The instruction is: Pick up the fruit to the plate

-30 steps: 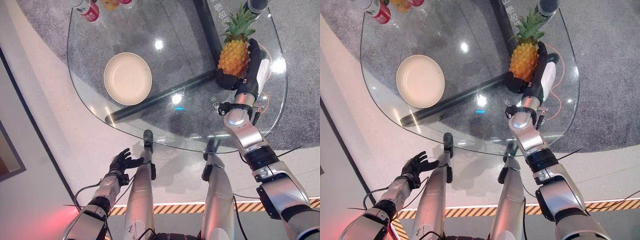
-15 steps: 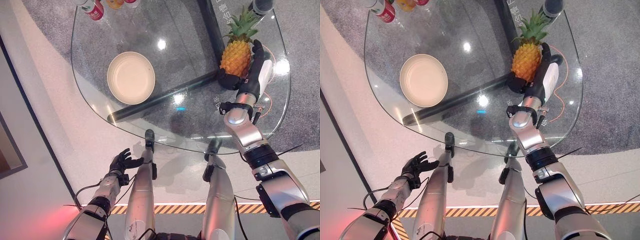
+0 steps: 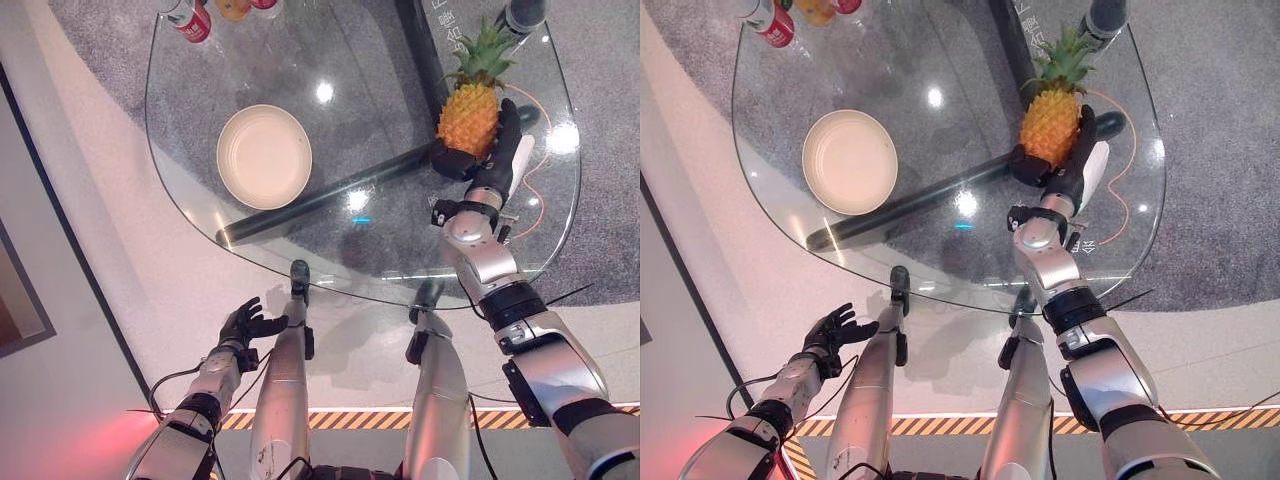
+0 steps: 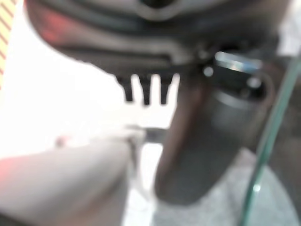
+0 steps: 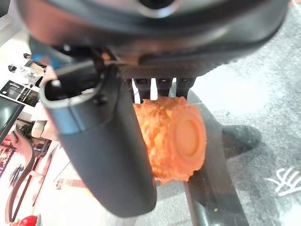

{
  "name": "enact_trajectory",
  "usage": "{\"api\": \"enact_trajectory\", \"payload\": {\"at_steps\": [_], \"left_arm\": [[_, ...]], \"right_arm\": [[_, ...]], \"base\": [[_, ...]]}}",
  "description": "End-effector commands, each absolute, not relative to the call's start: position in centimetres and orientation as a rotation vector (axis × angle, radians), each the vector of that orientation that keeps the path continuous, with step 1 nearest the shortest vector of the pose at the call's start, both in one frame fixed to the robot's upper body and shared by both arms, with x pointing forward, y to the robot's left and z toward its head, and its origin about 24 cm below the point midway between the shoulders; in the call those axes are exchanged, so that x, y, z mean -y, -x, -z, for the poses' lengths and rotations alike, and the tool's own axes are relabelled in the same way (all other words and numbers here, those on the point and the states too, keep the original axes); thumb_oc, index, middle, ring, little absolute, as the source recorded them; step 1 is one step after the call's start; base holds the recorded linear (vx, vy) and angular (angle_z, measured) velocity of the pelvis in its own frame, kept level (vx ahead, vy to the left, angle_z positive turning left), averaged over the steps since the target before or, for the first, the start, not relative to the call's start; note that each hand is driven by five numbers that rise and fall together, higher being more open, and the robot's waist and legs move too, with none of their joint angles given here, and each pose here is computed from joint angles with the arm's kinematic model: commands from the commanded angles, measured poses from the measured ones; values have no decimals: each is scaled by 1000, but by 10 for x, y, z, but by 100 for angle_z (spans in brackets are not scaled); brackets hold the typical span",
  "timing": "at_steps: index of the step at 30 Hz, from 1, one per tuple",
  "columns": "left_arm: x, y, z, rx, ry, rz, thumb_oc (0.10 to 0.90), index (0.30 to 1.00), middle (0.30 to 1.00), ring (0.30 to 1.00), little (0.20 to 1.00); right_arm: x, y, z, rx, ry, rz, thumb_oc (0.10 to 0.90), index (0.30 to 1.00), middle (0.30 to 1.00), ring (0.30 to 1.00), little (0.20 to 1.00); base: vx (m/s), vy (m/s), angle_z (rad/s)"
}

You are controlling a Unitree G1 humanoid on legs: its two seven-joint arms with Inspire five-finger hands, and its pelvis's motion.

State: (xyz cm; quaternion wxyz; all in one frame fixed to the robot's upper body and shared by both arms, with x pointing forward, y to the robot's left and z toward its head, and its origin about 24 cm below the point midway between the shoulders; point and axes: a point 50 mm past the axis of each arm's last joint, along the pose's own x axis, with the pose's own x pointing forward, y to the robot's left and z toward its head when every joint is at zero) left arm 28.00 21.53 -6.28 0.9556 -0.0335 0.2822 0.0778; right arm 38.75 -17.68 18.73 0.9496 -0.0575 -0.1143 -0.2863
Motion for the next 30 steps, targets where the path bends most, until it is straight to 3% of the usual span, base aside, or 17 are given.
{"api": "enact_trajectory", "payload": {"at_steps": [1, 18, 19, 21, 30], "left_arm": [[-215, -256, 85, -665, 25, -164, 800, 900, 900, 900, 900], [-213, -258, 84, -663, 17, -155, 800, 900, 900, 900, 900], [-213, -258, 84, -663, 17, -154, 800, 900, 900, 900, 900], [-213, -258, 84, -662, 16, -153, 800, 900, 900, 900, 900], [-213, -261, 82, -659, 13, -152, 800, 900, 900, 900, 900]], "right_arm": [[188, -387, -205, 289, 62, 630, 800, 900, 900, 900, 900], [196, -395, -183, 134, 48, 601, 800, 900, 900, 900, 900], [197, -395, -183, 132, 49, 601, 751, 858, 858, 858, 851], [197, -396, -182, 124, 53, 597, 100, 300, 300, 300, 200], [202, -398, -178, 86, 56, 586, 100, 300, 300, 300, 200]], "base": [[0, 0, 0], [0, 0, 0], [0, 0, 0], [0, 0, 0], [0, 0, 0]]}}
